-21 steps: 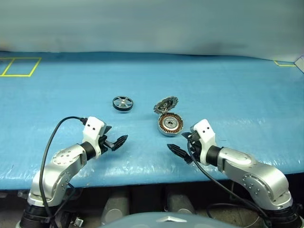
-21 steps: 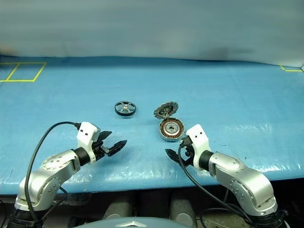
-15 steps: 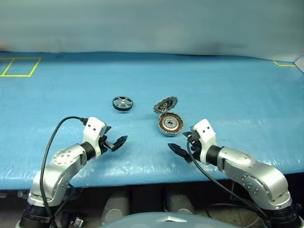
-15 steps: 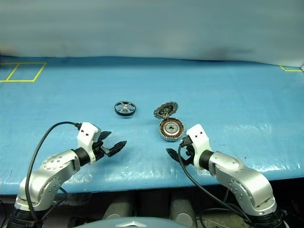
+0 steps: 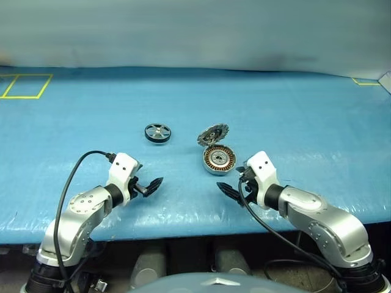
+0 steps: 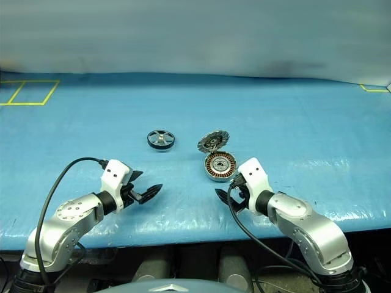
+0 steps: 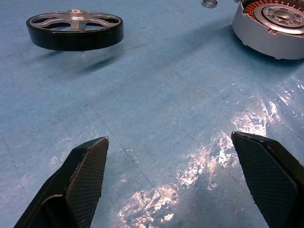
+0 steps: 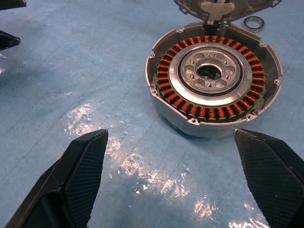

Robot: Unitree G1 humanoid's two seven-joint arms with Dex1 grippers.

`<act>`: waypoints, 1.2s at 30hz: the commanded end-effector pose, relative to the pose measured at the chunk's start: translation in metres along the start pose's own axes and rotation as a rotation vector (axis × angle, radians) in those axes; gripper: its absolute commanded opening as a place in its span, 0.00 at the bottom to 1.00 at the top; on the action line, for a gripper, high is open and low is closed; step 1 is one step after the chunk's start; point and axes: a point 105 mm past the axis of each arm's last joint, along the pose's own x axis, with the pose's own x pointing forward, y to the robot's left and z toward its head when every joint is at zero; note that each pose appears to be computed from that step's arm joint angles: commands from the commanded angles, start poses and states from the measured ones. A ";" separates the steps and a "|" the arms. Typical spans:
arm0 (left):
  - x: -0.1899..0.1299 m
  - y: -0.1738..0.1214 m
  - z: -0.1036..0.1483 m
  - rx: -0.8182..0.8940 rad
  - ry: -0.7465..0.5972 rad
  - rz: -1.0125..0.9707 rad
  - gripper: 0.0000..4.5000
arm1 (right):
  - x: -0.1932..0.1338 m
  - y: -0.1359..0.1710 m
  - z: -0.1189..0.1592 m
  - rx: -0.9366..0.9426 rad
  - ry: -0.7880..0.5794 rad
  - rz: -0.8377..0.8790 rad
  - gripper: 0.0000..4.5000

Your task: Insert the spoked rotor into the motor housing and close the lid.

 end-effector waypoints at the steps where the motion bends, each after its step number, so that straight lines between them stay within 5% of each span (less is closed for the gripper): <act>1: -0.001 -0.003 0.008 0.029 -0.032 -0.013 1.00 | -0.001 0.003 0.008 -0.017 -0.028 0.009 0.99; 10: 0.000 -0.004 0.008 0.030 -0.032 -0.025 1.00 | 0.000 0.003 0.006 -0.038 0.003 0.009 0.99; 24: 0.004 -0.009 0.006 0.039 -0.025 -0.043 1.00 | 0.029 0.018 0.053 -0.535 0.191 0.131 0.99; 36: 0.002 -0.015 -0.001 0.013 -0.027 -0.021 1.00 | 0.050 0.006 0.043 -0.480 0.249 0.125 0.99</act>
